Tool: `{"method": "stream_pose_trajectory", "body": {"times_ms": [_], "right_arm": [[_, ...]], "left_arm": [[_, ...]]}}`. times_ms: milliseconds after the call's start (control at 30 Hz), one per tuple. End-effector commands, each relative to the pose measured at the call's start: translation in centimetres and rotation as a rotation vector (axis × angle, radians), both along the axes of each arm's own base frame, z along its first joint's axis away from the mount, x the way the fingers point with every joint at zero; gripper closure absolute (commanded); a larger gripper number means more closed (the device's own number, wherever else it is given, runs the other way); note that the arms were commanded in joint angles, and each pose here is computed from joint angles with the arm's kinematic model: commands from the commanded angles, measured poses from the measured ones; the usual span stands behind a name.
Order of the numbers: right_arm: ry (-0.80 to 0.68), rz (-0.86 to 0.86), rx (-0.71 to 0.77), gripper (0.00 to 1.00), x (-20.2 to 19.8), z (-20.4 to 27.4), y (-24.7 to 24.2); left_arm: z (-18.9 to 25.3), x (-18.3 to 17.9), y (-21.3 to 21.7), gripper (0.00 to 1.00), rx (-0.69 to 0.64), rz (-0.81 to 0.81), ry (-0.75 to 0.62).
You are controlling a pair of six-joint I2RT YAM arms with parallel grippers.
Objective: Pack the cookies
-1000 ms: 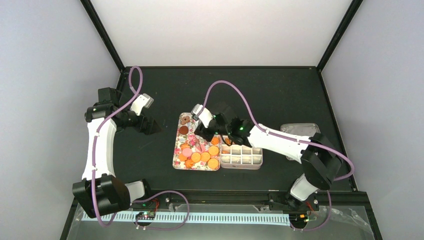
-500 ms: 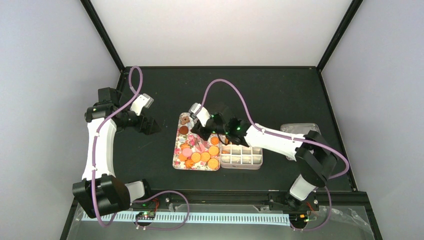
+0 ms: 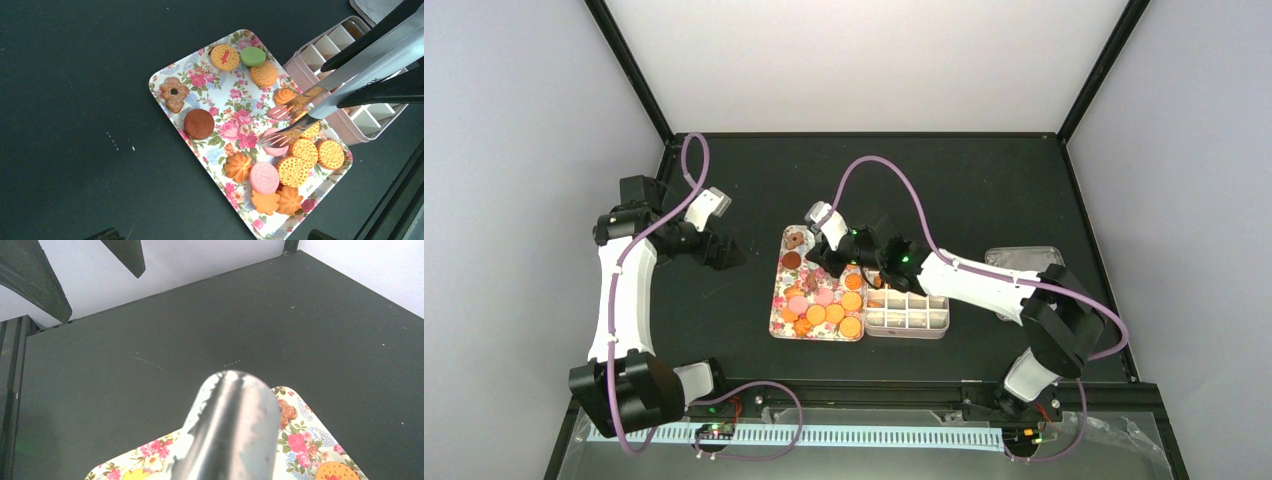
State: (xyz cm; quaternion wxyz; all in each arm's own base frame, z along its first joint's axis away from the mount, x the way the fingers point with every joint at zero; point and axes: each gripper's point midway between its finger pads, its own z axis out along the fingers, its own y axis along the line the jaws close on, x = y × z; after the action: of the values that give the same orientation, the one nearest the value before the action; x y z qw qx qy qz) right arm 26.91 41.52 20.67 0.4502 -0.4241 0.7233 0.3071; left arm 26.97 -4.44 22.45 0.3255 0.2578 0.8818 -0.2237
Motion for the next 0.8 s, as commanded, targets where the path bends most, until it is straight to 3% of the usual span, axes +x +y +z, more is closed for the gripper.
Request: {"method": "stream_pose_trajectory", "body": {"times_ms": [0, 433, 767], "right_arm": [[-0.037, -0.015, 0.072, 0.68, 0.3, 1.7, 0.2], [0.003, -0.009, -0.013, 0.66, -1.2, -1.8, -0.6], [-0.037, -0.023, 0.044, 0.64, -1.7, 0.6, -0.8]], "left_arm": [[1.7, -0.1, 0.1, 0.01, 0.021, -0.014, -0.051], [1.7, -0.1, 0.0, 0.01, 0.02, -0.016, -0.053], [1.8, -0.1, 0.0, 0.01, 0.019, -0.015, -0.056]]}}
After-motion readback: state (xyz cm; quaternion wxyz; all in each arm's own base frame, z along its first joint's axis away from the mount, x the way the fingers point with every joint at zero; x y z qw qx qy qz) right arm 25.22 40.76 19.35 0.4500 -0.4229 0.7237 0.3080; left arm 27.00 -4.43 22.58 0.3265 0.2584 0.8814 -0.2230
